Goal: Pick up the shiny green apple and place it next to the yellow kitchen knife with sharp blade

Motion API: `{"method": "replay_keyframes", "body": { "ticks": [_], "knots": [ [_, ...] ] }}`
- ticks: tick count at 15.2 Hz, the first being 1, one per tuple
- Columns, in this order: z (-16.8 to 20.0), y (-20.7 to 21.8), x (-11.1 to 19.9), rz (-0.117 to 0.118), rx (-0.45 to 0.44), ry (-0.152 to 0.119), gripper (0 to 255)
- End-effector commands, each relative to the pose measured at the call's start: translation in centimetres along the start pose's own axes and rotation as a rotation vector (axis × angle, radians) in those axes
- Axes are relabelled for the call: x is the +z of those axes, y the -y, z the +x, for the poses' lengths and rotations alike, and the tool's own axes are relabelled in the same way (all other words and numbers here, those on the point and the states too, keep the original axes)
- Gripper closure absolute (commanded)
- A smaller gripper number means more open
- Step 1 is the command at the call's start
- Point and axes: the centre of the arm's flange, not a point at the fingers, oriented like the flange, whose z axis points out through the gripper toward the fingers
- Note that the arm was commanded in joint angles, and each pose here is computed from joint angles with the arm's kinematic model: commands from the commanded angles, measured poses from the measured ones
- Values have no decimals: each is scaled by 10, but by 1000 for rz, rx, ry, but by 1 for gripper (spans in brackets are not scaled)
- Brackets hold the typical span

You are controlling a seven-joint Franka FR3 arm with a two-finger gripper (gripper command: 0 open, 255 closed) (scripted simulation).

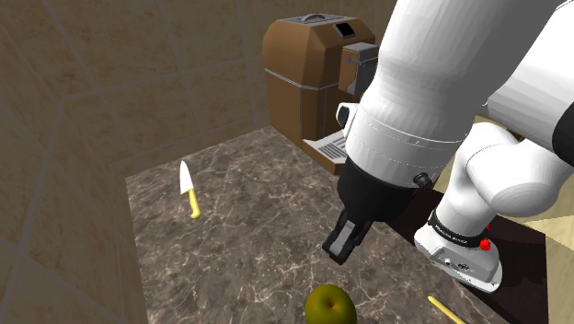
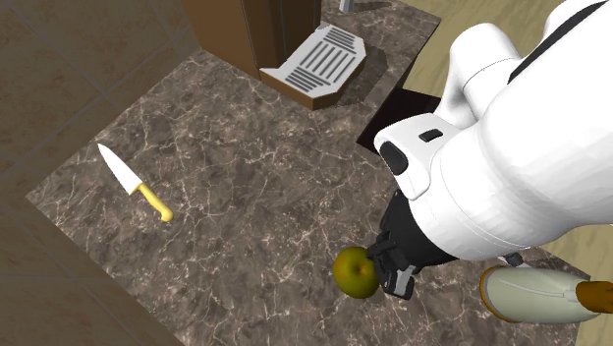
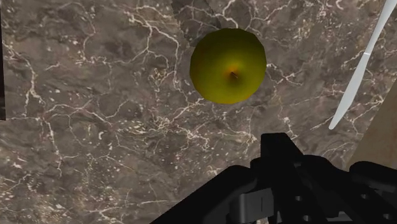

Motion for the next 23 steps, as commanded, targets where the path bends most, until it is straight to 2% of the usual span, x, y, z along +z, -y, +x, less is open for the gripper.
{"method": "replay_keyframes", "body": {
  "ticks": [1,2,9,17,23],
  "knots": [
    [0,0,0,0,0,0,255],
    [0,0,0,0,0,0,0],
    [-22,18,88,-128,-8,61,0],
    [-24,13,128,-128,-8,61,0],
    [-24,13,128,-128,-8,61,0]
  ]
}}
